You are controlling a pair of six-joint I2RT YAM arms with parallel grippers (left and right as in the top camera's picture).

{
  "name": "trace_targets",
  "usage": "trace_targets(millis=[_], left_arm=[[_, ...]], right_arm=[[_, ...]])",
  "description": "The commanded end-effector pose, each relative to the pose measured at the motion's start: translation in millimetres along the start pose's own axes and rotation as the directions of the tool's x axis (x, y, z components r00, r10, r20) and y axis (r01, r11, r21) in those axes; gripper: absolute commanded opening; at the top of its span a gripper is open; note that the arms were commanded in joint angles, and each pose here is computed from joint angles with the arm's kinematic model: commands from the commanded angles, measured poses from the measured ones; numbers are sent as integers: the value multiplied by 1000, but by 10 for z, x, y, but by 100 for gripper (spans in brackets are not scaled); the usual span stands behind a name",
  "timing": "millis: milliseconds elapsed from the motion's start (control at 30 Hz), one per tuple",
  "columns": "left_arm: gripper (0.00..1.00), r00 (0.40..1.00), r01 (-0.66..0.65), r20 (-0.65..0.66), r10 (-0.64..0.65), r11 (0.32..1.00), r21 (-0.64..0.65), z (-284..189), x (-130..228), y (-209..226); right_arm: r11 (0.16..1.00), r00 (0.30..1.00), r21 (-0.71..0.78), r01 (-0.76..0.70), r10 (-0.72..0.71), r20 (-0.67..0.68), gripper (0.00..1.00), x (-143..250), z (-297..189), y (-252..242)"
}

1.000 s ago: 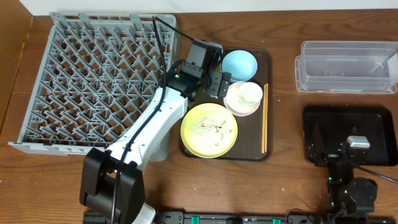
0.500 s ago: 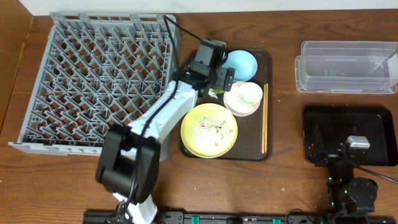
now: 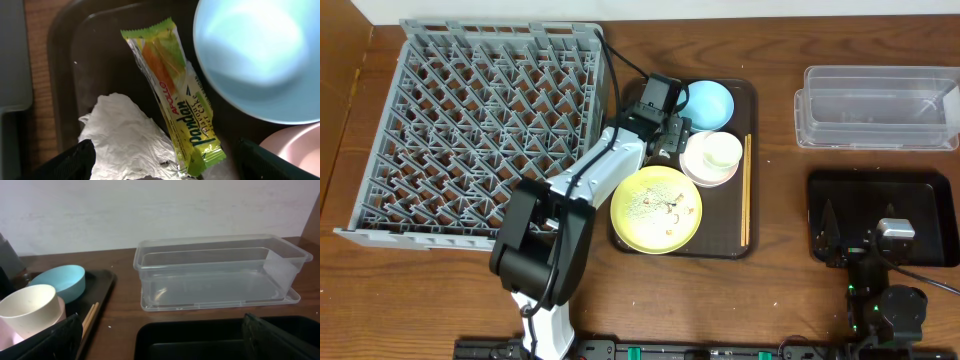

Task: Sort waste into correct bins and load items into the dishwasher

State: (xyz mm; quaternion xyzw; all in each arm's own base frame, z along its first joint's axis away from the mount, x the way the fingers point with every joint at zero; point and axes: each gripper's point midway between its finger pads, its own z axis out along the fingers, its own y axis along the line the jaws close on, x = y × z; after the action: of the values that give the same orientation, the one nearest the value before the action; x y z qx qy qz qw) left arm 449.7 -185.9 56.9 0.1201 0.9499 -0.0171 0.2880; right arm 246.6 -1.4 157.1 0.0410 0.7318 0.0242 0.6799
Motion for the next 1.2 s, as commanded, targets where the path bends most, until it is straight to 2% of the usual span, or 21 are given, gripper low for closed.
trace_targets(millis=[0,300,500,667,933,1167], left_arm=[[86,1000,1,-15,-1,1000,-17,88,28,7],[85,1000,0,-29,0,1000,-3,238,91,-34],[77,1000,4,1,-4,1000,3,238,18,-49],[75,1000,5,-7,-4,995,96,237,27,-210],[69,1000,4,-27,-1,996,91,255,95,-196],[68,999,3,-47,1,996,88,285,154,-192]], right_arm=[[1000,1000,7,-4,5,-4,99,13,1,-18],[1000,1000,7,-4,5,-4,99,13,1,-18],[1000,1000,7,-4,5,-4,99,13,1,-18],[1000,1000,7,-4,5,-4,99,13,1,-18],[1000,1000,7,-4,5,-4,99,13,1,-18],[1000,1000,7,-4,5,-4,99,13,1,-18]])
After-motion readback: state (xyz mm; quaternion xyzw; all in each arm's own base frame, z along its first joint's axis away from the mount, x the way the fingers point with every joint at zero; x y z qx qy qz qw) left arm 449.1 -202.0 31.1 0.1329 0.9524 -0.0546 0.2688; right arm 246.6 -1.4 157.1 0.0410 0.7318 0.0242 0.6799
